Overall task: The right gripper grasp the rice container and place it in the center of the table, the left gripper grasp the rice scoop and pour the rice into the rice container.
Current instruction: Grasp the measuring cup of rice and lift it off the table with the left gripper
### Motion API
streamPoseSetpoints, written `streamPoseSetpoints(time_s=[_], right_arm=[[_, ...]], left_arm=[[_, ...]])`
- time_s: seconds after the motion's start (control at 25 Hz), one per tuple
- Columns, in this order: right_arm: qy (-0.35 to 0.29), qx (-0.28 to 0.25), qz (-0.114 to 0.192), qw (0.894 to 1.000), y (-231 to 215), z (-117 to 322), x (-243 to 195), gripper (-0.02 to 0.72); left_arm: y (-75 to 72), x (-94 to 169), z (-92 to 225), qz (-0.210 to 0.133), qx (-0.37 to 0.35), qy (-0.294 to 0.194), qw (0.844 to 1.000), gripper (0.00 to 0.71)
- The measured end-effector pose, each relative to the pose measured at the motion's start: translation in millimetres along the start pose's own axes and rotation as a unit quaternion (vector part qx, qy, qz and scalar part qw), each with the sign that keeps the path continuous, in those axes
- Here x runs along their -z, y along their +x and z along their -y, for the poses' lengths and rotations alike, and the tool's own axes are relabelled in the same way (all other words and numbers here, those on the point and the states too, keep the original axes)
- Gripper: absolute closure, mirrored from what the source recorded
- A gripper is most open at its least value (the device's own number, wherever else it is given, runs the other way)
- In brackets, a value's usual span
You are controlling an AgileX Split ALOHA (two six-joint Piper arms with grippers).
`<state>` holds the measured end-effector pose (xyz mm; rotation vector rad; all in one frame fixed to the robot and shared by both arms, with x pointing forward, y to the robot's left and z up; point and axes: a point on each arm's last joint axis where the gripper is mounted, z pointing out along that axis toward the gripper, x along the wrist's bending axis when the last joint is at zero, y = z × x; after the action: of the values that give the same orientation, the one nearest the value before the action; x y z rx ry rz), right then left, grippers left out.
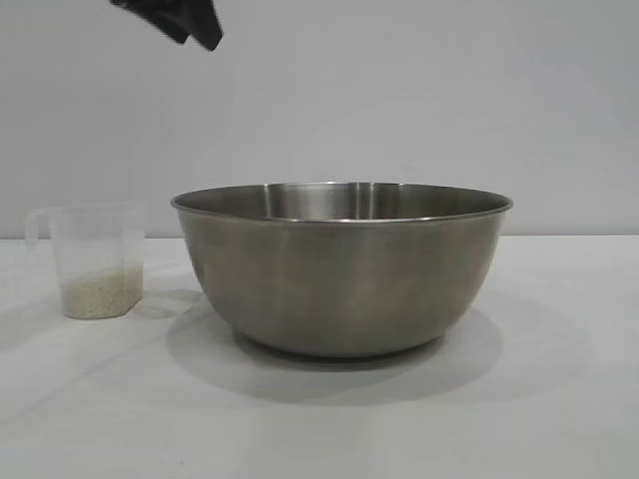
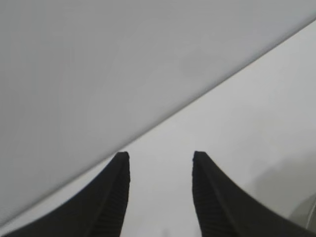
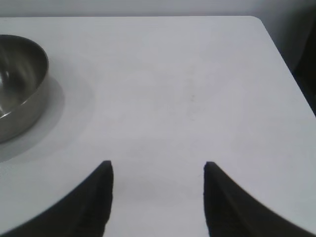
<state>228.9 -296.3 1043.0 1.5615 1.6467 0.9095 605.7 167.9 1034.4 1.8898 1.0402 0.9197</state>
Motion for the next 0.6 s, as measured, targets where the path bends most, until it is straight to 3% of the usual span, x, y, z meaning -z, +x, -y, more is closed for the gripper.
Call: streamPoseSetpoints(time_s=[0.2, 0.44, 0.6], right_arm=[[0.0, 0.0, 0.0, 1.0, 0, 0, 0, 0.317], [0.0, 0.0, 0.0, 1.0, 0, 0, 0, 0.317], [0.0, 0.0, 0.0, 1.0, 0, 0, 0, 0.317]], left_arm=[[-4.1, 3, 8, 0.015, 0.092, 0.018, 0.996, 0.435], [-16.5, 4, 15, 0.079, 0.108, 0.062, 0.989, 0.435], [-19.9, 5, 15, 0.096, 0.121, 0.066, 0.986, 0.435]])
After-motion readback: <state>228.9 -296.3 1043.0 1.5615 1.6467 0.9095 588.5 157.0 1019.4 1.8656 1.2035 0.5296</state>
